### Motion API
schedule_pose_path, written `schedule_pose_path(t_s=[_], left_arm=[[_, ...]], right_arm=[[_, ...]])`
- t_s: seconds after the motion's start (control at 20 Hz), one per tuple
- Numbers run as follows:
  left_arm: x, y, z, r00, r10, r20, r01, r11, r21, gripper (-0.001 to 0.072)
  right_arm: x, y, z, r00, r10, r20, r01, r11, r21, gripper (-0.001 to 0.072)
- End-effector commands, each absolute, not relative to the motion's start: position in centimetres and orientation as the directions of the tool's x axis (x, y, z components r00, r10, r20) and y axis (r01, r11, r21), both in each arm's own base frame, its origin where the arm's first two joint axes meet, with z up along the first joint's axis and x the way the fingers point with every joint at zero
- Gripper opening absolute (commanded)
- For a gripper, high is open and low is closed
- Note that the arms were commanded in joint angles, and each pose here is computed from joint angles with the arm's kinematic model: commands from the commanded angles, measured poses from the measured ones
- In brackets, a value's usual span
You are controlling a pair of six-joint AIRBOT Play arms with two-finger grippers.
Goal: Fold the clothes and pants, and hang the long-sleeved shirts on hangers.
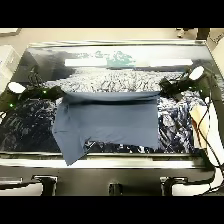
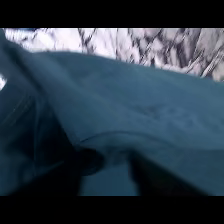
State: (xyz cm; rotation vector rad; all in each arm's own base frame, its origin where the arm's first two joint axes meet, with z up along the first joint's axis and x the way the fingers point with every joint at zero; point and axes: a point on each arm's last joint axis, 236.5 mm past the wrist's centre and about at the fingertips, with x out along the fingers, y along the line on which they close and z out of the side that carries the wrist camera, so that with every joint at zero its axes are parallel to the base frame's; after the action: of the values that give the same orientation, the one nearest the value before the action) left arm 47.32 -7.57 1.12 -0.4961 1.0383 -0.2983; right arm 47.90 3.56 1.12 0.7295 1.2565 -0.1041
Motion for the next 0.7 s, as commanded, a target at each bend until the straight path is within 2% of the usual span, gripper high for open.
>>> schedule_pose_path(t_s=[0.0,0.05,0.1,0.15,0.25,0.35,0.4,0.5,0.65], left_arm=[[44.3,-7.7,0.6,0.328,-0.522,-0.787,0.013,0.836,-0.549,0.0708],[42.8,-6.1,1.0,0.263,-0.510,-0.819,0.027,0.853,-0.522,0.0718],[41.2,-3.6,1.0,0.201,-0.468,-0.860,0.016,0.880,-0.475,0.0718],[39.7,-0.8,0.6,0.156,-0.423,-0.893,-0.020,0.902,-0.431,0.0718],[36.5,4.1,-0.6,0.087,-0.397,-0.914,-0.165,0.899,-0.406,0.0715],[33.5,6.4,-2.8,0.054,-0.447,-0.893,-0.310,0.843,-0.440,0.0555],[31.9,6.6,-4.2,0.039,-0.486,-0.873,-0.342,0.815,-0.469,0.0553],[29.7,5.6,-6.7,0.045,-0.569,-0.821,-0.358,0.758,-0.545,0.0553],[28.6,4.1,-9.1,0.083,-0.622,-0.778,-0.332,0.719,-0.610,0.0567]], right_arm=[[47.2,2.1,1.7,0.333,0.250,-0.909,0.404,0.833,0.377,0.0353],[45.7,0.4,2.0,0.295,0.177,-0.939,0.364,0.887,0.282,0.0712],[43.4,-1.7,1.9,0.215,0.099,-0.972,0.363,0.915,0.174,0.0672],[40.8,-3.8,1.6,0.121,0.053,-0.991,0.386,0.918,0.096,0.0663],[36.0,-5.4,0.7,-0.059,0.099,-0.993,0.394,0.917,0.068,0.0621],[31.7,-6.0,-0.7,-0.168,0.136,-0.976,0.414,0.908,0.056,0.0596],[30.1,-5.7,-1.4,-0.190,0.146,-0.971,0.418,0.907,0.055,0.0595],[27.9,-4.5,-2.7,-0.205,0.170,-0.964,0.409,0.910,0.074,0.0545],[26.8,-1.2,-3.0,-0.157,0.280,-0.947,0.404,0.893,0.197,0.0532]])
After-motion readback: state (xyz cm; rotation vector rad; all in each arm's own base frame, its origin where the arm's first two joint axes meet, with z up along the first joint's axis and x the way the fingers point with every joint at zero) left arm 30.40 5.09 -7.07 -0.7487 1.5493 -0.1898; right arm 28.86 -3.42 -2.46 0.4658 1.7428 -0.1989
